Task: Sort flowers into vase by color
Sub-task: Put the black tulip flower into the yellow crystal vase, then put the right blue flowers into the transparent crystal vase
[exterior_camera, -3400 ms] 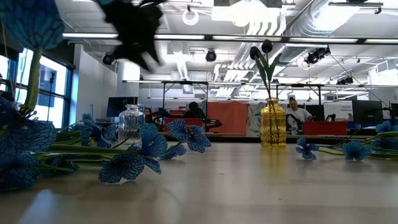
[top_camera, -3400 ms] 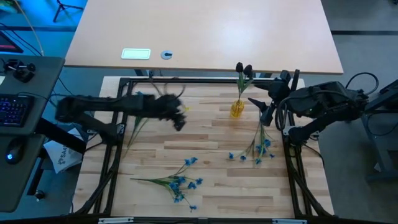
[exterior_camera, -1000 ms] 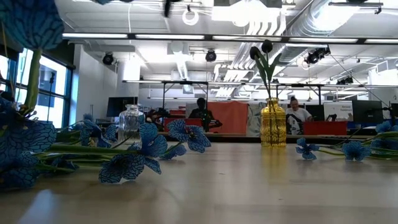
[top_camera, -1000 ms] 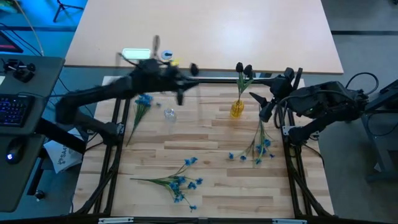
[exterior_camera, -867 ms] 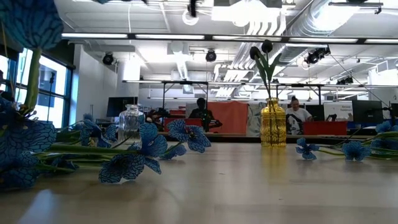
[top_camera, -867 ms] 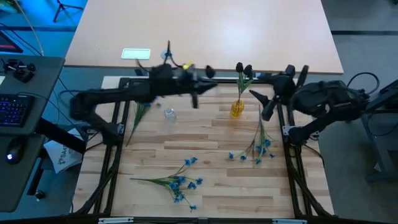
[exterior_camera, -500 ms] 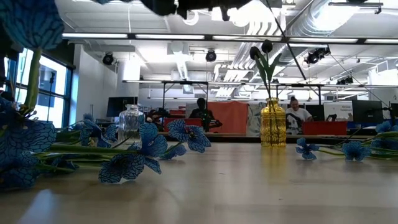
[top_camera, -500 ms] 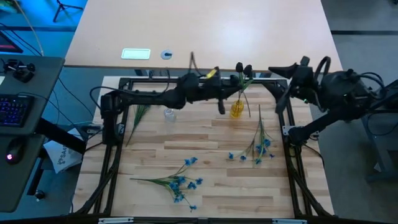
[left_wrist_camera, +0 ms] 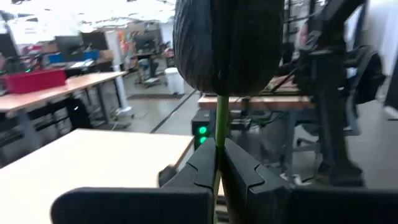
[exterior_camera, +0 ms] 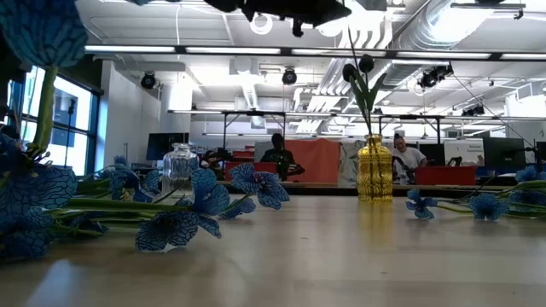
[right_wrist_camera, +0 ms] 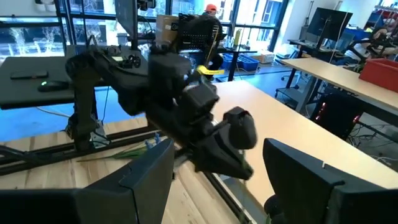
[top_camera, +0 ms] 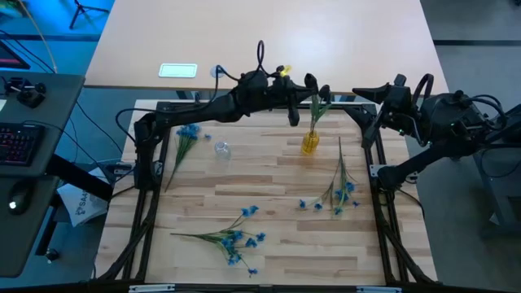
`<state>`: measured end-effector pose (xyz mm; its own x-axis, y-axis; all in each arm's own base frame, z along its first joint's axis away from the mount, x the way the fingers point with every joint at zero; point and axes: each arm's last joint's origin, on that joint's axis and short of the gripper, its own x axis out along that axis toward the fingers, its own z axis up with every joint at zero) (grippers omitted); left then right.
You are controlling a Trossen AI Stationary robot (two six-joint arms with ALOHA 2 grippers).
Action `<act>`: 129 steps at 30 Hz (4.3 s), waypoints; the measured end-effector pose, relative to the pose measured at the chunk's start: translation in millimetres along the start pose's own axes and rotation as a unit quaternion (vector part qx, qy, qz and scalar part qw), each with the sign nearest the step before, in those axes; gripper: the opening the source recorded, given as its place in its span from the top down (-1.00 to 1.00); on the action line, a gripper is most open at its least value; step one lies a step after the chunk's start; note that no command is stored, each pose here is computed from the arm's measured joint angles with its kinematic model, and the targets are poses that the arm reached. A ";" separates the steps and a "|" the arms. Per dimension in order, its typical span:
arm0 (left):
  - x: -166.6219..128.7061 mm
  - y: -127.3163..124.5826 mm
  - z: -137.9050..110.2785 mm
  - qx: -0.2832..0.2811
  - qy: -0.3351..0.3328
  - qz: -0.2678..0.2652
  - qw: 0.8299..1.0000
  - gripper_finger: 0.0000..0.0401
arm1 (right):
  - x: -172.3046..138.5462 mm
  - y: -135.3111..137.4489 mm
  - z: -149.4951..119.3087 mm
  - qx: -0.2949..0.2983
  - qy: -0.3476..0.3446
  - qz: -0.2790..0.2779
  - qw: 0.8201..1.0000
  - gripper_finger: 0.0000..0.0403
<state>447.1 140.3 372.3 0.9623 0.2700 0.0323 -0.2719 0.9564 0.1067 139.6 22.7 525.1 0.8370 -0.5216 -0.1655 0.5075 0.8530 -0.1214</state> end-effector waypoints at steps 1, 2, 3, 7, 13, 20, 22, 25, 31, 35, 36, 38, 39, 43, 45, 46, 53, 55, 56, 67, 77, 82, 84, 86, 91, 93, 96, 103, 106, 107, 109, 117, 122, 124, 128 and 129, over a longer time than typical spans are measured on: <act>1.1 1.6 -2.5 -0.004 0.004 0.002 1.000 1.00 | 0.0 0.0 0.0 0.001 0.000 0.000 1.000 -0.21; 2.5 2.9 -5.2 -0.008 0.006 0.003 1.000 1.00 | 0.0 0.0 0.0 0.001 0.000 0.000 1.000 -0.21; 4.8 3.8 -9.0 -0.010 0.007 0.004 1.000 1.00 | 0.0 0.0 0.0 0.001 0.000 0.000 1.000 -0.21; 11.9 1.7 -21.6 -0.012 0.016 0.000 1.000 1.00 | 0.0 0.0 0.0 0.006 0.000 0.000 1.000 -0.21; 16.8 -4.1 -30.5 -0.012 0.025 -0.008 1.000 1.00 | 0.0 0.0 -0.1 0.012 0.000 0.000 1.000 -0.21; 16.8 -3.5 -36.9 -0.013 0.054 -0.005 0.998 0.98 | 0.0 -0.1 -1.3 0.007 0.005 0.000 1.000 -0.21; 16.7 -3.7 -36.8 -0.013 0.054 -0.005 0.998 0.94 | 0.0 -0.1 -1.6 0.006 0.006 0.000 1.000 -0.21; 16.6 -5.6 -38.1 -0.004 0.062 -0.009 0.998 0.87 | 0.1 -0.1 -2.6 0.012 0.010 -0.001 1.000 -0.21; 15.5 -11.0 -44.5 0.002 0.097 -0.019 0.995 0.62 | 0.2 0.0 -4.8 0.022 0.018 0.001 1.000 -0.21; 14.8 -12.0 -44.0 -0.013 0.099 -0.028 0.995 0.36 | 0.2 1.1 -4.9 0.023 0.021 0.020 0.999 -0.21; 13.9 -12.1 -42.8 -0.015 0.100 -0.032 0.994 0.29 | 0.2 1.4 -4.9 0.022 0.021 0.021 0.999 -0.21; 10.0 -11.8 -38.1 -0.016 0.105 -0.036 0.994 0.16 | 0.3 1.4 -4.9 0.022 0.021 0.022 0.999 -0.21; 8.8 -11.7 -35.8 -0.014 0.104 -0.036 0.994 0.09 | 0.2 1.4 -4.9 0.022 0.021 0.022 0.999 -0.21; 4.9 -11.3 -33.0 -0.016 0.117 -0.034 0.992 -0.12 | 0.3 1.4 -4.9 0.018 0.021 0.022 0.999 -0.21; 4.8 -9.9 -33.4 -0.017 0.119 -0.032 0.992 -0.20 | 0.3 1.4 -5.0 0.018 0.021 0.022 0.999 -0.21; 4.8 -9.4 -33.2 -0.017 0.117 -0.031 0.992 -0.23 | 0.3 1.4 -5.0 0.018 0.021 0.022 0.999 -0.21; 12.3 -7.4 -51.6 -0.074 0.141 -0.029 0.987 -0.33 | 0.3 1.4 -5.1 0.020 0.022 0.022 0.999 -0.21; 12.6 -8.3 -54.0 -0.084 0.147 -0.039 0.985 -0.33 | 0.3 1.4 -5.1 0.021 0.022 0.023 0.999 -0.21; 12.5 -9.1 -53.9 -0.078 0.147 -0.041 0.985 -0.33 | 0.3 1.4 -5.1 0.021 0.022 0.022 0.999 -0.21; -1.1 -25.6 -50.4 -0.016 0.232 -0.056 0.971 -0.33 | 0.2 1.3 -6.4 0.017 0.027 0.023 0.999 -0.21; -40.7 -17.5 -49.0 0.010 0.407 -0.050 0.912 -0.33 | 0.2 1.2 -7.5 0.012 0.031 0.023 0.999 -0.21; -66.1 -7.9 -53.1 -0.024 0.492 -0.037 0.870 -0.33 | 0.4 0.7 -9.8 0.003 0.041 0.021 0.999 -0.21; -74.9 -6.2 -55.3 -0.054 0.502 -0.034 0.862 -0.33 | 1.1 1.4 -11.5 0.000 0.046 0.020 0.999 -0.21; -82.5 -5.7 -57.4 -0.081 0.493 -0.029 0.866 -0.33 | 3.5 3.5 -16.5 -0.003 0.057 0.012 0.998 -0.21; -98.0 -22.2 -73.4 -0.139 0.434 -0.024 0.890 -0.33 | 14.9 14.0 -51.4 -0.029 0.144 -0.014 0.989 -0.21; -107.1 -31.1 -76.9 -0.156 0.409 -0.027 0.899 -0.33 | 18.6 16.4 -75.0 -0.037 0.198 -0.041 0.979 -0.21; -121.5 -44.4 -82.2 -0.169 0.392 -0.030 0.904 -0.33 | 20.3 15.4 -113.7 -0.015 0.262 -0.100 0.960 -0.21; -149.4 -55.7 -65.9 -0.169 0.367 0.001 0.915 -0.33 | 23.0 14.8 -184.4 0.123 0.288 -0.152 0.937 -0.21; -157.8 -53.5 -52.1 -0.167 0.343 0.002 0.924 -0.33 | 21.7 9.9 -207.2 0.199 0.316 -0.170 0.912 -0.21; -160.2 -51.8 -47.3 -0.167 0.333 0.007 0.928 -0.33 | 20.9 7.4 -215.0 0.230 0.332 -0.180 0.897 -0.21; -165.9 -47.0 -40.5 -0.167 0.323 0.021 0.931 -0.33 | 19.5 2.1 -231.0 0.288 0.367 -0.201 0.861 -0.21; -174.1 -28.0 -29.0 -0.169 0.294 0.067 0.938 -0.33 | 32.5 -7.5 -281.8 0.409 0.442 -0.267 0.753 -0.21; -172.9 -17.7 -29.0 -0.175 0.285 0.083 0.939 -0.33 | 59.1 -16.0 -277.2 0.405 0.424 -0.289 0.757 -0.21; -171.5 -15.9 -27.2 -0.183 0.274 0.078 0.941 -0.33 | 71.6 -20.2 -280.6 0.398 0.439 -0.294 0.750 -0.21; -171.7 -18.0 -18.8 -0.194 0.246 0.029 0.949 -0.33 | 97.0 -28.8 -291.0 0.356 0.471 -0.304 0.748 -0.21; -172.5 -19.0 -16.6 -0.195 0.241 0.015 0.951 -0.33 | 101.8 -32.0 -294.4 0.344 0.482 -0.309 0.744 -0.21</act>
<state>286.4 77.4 348.2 0.8689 0.2283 -0.4392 -0.3684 0.8909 -0.2657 148.3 -62.8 224.0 0.0324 -0.3053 -0.9517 0.9968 0.0793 0.0085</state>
